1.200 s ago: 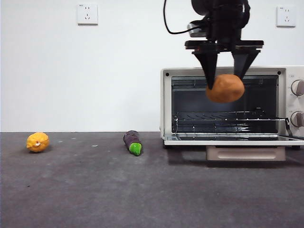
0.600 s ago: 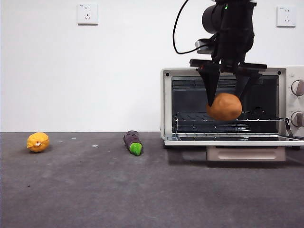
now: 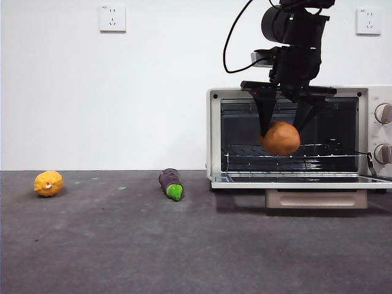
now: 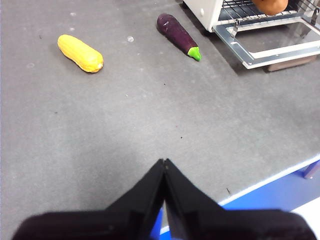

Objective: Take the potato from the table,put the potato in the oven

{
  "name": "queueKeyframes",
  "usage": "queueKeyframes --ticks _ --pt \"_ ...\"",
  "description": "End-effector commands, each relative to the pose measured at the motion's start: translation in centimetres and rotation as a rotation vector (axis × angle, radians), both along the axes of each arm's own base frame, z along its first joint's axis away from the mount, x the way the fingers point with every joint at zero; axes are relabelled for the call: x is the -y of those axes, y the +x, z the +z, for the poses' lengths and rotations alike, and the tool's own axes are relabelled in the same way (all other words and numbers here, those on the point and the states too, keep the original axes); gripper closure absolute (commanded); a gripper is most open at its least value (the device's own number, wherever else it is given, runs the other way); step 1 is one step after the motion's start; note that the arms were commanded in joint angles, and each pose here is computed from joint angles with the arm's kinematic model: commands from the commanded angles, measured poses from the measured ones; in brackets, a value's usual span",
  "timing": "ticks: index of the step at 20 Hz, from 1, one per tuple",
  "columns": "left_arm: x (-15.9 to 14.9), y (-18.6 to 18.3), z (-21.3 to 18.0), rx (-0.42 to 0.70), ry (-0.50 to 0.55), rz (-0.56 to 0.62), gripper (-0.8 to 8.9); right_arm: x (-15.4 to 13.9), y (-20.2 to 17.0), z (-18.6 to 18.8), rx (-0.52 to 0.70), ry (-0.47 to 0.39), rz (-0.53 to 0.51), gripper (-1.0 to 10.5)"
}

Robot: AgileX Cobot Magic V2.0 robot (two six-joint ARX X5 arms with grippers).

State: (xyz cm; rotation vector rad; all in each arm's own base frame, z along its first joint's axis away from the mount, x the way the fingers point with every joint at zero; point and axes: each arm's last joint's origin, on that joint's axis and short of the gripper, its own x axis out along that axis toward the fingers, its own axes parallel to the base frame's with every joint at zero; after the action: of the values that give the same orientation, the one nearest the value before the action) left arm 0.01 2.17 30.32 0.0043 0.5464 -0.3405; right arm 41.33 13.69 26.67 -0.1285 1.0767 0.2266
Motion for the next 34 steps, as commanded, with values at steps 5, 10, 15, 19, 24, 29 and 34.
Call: queueKeyframes --ticks 5,10,15,19,24,29,34 --pt "0.0 0.0 -0.1 -0.004 -0.018 0.016 8.19 -0.5 0.4 -3.4 -0.019 0.025 -0.019 8.8" --pt "0.0 0.0 -0.1 -0.003 -0.017 0.018 8.19 -0.4 0.4 -3.7 -0.020 0.007 -0.029 8.4" --pt "0.0 0.1 -0.1 0.007 -0.010 0.035 8.19 -0.4 0.4 -3.6 -0.009 0.000 -0.034 6.5" --pt "0.0 0.1 -0.1 0.008 -0.009 0.036 8.19 -0.4 0.5 -3.6 -0.006 0.002 -0.034 5.1" --pt "0.0 0.1 -0.1 0.005 -0.011 0.033 8.19 -0.4 0.4 -3.6 -0.010 0.002 -0.033 3.4" --pt "0.0 0.1 -0.1 0.004 -0.012 0.031 8.19 -0.6 0.2 -3.6 -0.027 -0.001 -0.029 3.4" --pt "0.0 0.1 -0.1 0.004 -0.013 0.030 8.19 -0.2 -1.3 -0.3 0.032 -0.036 -0.047 3.4"
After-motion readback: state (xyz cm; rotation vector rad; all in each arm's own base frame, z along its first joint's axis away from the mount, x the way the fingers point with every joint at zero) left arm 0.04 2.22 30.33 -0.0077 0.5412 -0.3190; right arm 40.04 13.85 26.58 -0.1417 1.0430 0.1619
